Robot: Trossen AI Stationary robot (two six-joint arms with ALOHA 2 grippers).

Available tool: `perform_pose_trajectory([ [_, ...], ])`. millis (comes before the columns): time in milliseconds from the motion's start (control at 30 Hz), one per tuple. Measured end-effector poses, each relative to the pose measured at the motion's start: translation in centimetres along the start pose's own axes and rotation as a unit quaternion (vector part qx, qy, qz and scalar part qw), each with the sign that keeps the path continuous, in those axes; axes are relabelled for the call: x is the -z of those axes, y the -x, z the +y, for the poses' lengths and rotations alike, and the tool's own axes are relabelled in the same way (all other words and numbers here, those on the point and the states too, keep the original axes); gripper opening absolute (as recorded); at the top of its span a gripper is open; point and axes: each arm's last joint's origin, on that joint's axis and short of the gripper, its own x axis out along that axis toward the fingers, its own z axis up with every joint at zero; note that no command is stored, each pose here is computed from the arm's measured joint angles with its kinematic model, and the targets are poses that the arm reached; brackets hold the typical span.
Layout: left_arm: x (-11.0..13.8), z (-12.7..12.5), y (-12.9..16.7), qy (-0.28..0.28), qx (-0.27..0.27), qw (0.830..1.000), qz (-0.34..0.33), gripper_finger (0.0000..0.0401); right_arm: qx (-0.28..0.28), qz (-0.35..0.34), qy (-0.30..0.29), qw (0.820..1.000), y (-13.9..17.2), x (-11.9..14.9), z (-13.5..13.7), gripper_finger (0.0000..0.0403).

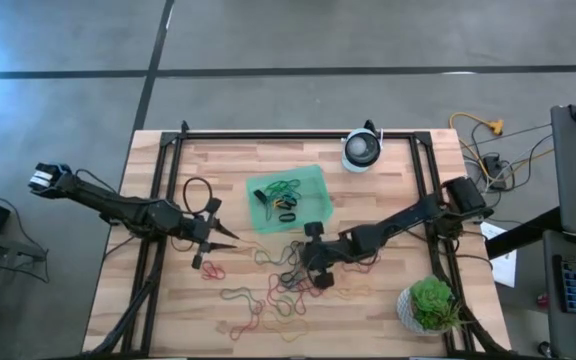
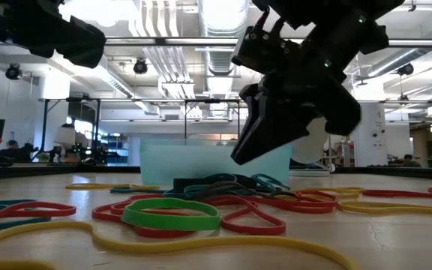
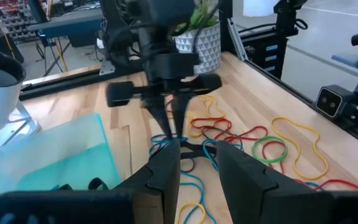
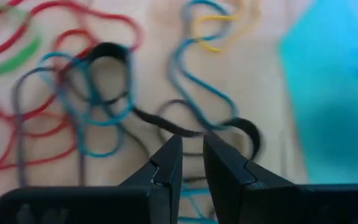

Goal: Pick and place rubber bands into bin
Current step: Put the black rubber band into the green bin

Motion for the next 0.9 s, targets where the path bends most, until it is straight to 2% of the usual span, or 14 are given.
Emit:
perform_pose_trajectory([
  [200, 0.0, 0.0, 0.0, 0.0, 0.0, 1.0, 0.002, 0.0091, -0.01, 0.01, 0.064, 0.998, -1.0, -0.1, 1.1, 0.0059],
  [367, 0.1, 0.0, -0.1, 0.0, 0.0, 1.0, 0.002, 0.0091, -0.012, 0.009, 0.083, 0.996, -1.7, -0.7, 1.5, 0.0059],
  [567, 0.2, -0.1, -0.2, -0.001, 0.001, 1.0, 0.008, 0.0091, -0.016, 0.042, 0.068, 0.997, -1.4, -0.8, 1.4, 0.0059],
  [667, 0.2, -0.1, -0.2, -0.001, 0.001, 1.0, 0.01, 0.0091, -0.036, 0.04, 0.064, 0.997, -1.3, -0.9, 1.5, 0.0059],
  [900, 0.2, -0.1, -0.2, -0.001, 0.001, 1.0, 0.009, 0.0091, -0.038, 0.047, 0.066, 0.996, -1.3, -0.7, 1.6, 0.0059],
])
